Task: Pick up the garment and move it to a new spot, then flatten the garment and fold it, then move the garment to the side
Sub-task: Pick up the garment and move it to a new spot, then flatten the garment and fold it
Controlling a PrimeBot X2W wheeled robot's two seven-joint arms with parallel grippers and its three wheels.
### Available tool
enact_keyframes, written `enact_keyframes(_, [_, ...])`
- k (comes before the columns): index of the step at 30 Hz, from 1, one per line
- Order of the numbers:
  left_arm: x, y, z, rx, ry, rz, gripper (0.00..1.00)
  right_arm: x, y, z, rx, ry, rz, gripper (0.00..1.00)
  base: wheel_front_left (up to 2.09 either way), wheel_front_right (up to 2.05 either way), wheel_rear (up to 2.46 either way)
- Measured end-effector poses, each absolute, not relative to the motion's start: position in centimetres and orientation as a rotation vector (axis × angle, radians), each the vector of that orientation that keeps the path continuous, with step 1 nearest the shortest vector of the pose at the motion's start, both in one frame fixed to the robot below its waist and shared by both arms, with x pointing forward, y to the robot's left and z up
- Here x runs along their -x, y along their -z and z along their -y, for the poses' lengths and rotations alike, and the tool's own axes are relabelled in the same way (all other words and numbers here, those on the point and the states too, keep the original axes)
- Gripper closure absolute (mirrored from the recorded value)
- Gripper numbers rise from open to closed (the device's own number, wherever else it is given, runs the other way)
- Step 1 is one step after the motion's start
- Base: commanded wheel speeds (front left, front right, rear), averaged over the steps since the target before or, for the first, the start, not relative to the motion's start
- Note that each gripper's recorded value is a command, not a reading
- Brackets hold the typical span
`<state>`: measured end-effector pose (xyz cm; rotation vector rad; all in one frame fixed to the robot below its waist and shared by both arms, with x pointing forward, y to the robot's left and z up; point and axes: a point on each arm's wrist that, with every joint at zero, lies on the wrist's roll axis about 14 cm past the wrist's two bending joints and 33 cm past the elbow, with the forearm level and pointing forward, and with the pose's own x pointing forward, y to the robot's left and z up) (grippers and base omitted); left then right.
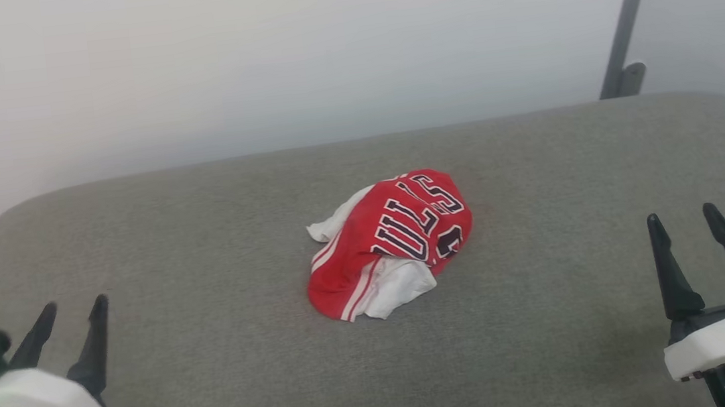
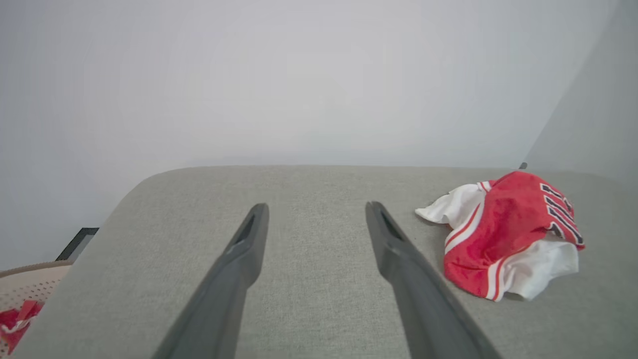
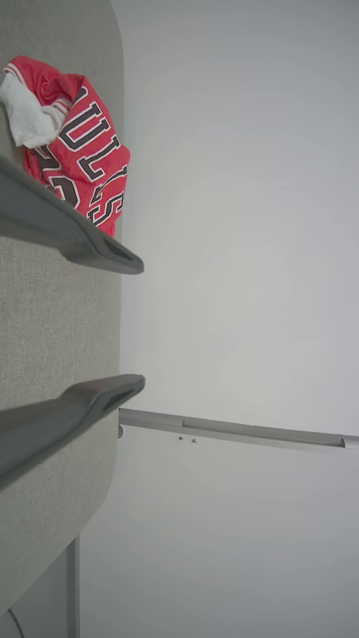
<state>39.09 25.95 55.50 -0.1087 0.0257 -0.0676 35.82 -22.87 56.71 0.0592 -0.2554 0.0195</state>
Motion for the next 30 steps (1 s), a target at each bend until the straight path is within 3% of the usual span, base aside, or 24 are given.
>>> enact_keyframes(14, [-34.4,-55.8,-31.4,0.157,-0.109,0.057,0.0,-36.4,-56.9,21.0,-0.054,-0.076,0.258,0.0,0.0,0.0,0.0])
enact_keyframes(30, [-32.4,-55.8,-33.0,0.151,-0.16,0.109,0.0,-37.1,-55.8,18.5,-0.087,-0.149,0.221,0.0,0.0,0.0,0.0])
